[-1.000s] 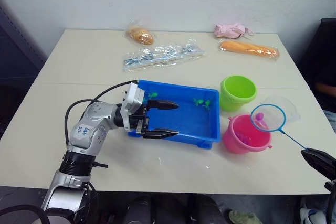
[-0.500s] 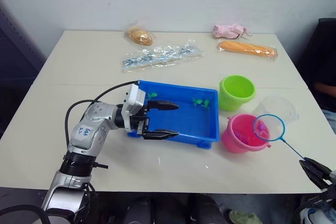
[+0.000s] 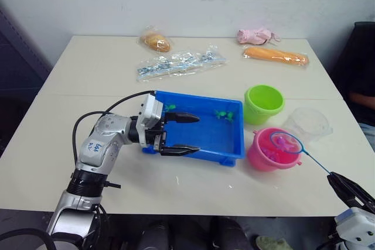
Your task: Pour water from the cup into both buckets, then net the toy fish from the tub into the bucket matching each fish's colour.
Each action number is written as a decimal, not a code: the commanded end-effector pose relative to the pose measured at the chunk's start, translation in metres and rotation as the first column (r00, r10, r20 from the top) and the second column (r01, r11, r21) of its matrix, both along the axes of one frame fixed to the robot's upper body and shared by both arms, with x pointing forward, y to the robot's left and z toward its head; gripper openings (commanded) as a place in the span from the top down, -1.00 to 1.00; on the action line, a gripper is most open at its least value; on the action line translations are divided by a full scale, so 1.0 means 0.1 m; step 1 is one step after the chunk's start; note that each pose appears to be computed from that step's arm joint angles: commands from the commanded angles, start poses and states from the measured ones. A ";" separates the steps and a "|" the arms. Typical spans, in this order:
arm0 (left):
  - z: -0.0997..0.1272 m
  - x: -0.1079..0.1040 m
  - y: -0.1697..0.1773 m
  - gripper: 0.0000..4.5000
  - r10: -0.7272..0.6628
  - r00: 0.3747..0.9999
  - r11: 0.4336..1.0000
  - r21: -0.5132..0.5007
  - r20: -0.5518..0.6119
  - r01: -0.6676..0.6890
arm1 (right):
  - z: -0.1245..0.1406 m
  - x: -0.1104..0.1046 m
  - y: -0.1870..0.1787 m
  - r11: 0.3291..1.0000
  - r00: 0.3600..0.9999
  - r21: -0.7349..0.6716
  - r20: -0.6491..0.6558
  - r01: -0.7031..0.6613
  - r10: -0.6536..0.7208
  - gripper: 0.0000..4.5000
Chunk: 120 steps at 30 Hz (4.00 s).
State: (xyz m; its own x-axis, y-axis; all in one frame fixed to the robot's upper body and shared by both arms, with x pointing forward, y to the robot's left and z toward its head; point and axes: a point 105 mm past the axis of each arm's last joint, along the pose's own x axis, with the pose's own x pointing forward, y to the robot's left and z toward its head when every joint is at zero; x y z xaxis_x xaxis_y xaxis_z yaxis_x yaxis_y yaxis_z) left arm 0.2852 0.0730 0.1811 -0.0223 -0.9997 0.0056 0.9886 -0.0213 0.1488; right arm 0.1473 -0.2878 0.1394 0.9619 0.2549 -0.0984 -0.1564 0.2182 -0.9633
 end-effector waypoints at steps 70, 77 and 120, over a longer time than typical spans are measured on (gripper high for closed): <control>-0.08 -0.21 1.74 -0.99 0.517 0.849 0.819 0.226 0.110 -0.528 | 0.03 1.77 2.45 0.840 0.540 0.542 -0.703 -0.013 0.462 1.00; -0.08 -0.24 1.64 -0.99 0.427 0.896 0.838 0.319 0.124 -0.443 | -0.02 1.71 2.73 0.823 0.456 0.567 -0.722 -0.042 0.521 1.00; 0.04 -0.12 1.09 -0.99 0.296 0.954 0.947 0.120 0.039 -0.298 | 0.72 1.20 1.52 0.604 0.446 0.779 -0.606 0.167 0.659 1.00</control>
State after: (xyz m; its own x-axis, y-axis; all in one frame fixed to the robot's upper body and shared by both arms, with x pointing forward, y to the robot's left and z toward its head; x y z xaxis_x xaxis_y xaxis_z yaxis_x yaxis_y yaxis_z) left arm 0.2768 0.1903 0.1751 0.3144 -0.9384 -0.1437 0.9431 0.2915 0.1597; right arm 0.2743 -0.1347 0.1991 0.3775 0.8208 -0.4286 -0.8699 0.4731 0.1397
